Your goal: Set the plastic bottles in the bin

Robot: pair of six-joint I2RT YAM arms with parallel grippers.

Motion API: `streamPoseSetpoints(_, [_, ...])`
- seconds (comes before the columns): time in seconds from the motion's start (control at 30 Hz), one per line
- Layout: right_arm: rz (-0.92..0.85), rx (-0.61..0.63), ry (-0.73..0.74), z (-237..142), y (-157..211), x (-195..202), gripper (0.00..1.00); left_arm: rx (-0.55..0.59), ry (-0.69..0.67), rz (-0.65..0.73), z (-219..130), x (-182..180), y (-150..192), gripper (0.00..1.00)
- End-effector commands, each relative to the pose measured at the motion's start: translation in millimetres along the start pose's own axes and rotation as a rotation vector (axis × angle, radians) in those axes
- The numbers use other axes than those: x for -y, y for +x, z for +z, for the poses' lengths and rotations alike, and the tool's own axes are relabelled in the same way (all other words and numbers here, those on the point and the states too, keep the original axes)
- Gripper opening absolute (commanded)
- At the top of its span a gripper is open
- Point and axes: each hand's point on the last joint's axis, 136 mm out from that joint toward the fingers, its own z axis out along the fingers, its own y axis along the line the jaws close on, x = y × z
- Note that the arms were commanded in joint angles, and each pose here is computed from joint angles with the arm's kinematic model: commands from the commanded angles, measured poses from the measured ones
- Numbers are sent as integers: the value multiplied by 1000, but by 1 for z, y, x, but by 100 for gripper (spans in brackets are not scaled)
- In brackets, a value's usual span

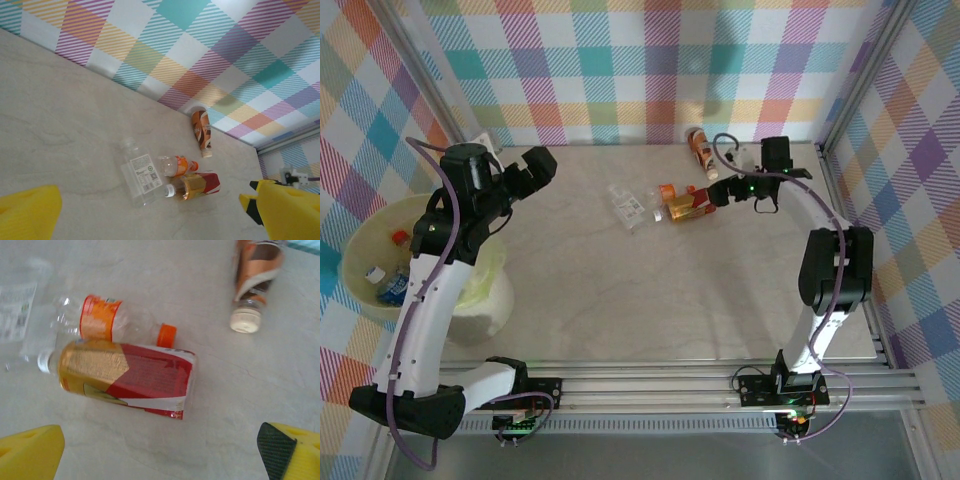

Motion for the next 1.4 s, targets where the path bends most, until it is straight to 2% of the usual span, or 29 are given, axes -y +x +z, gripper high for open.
streamPoseSetpoints(0.0, [-315,21,-110,7,-9,-14,100,3,-1,8,-5,-1,4,100])
streamPoseSetpoints(0.17, [-485,-14,-139,36,-5,-12,100,9,-22,7,-6,-7,6,100])
streamPoseSetpoints(0.37, [-601,-85,-149,70,1,-8,100,-7,-72,21,-2,-17,10,100])
streamPoseSetpoints(0.5, [-680,-91,-200,87,9,-21,100,-24,-81,24,2,-19,14,100])
streamPoseSetpoints(0.67, [-753,-103,-199,104,20,-19,100,-35,-87,34,2,-19,14,100])
streamPoseSetpoints(0.77, [-757,-129,-219,104,31,-21,99,-36,-91,36,3,-19,13,100])
streamPoseSetpoints(0.93, [-759,-164,-240,100,46,-30,94,-39,-102,36,7,-21,14,100])
streamPoseSetpoints(1.2, [-756,-135,-253,82,55,-47,86,-61,-104,25,11,-24,20,100])
streamPoseSetpoints(1.37, [-725,-108,-227,75,56,-52,77,-65,-95,19,9,-23,23,100])
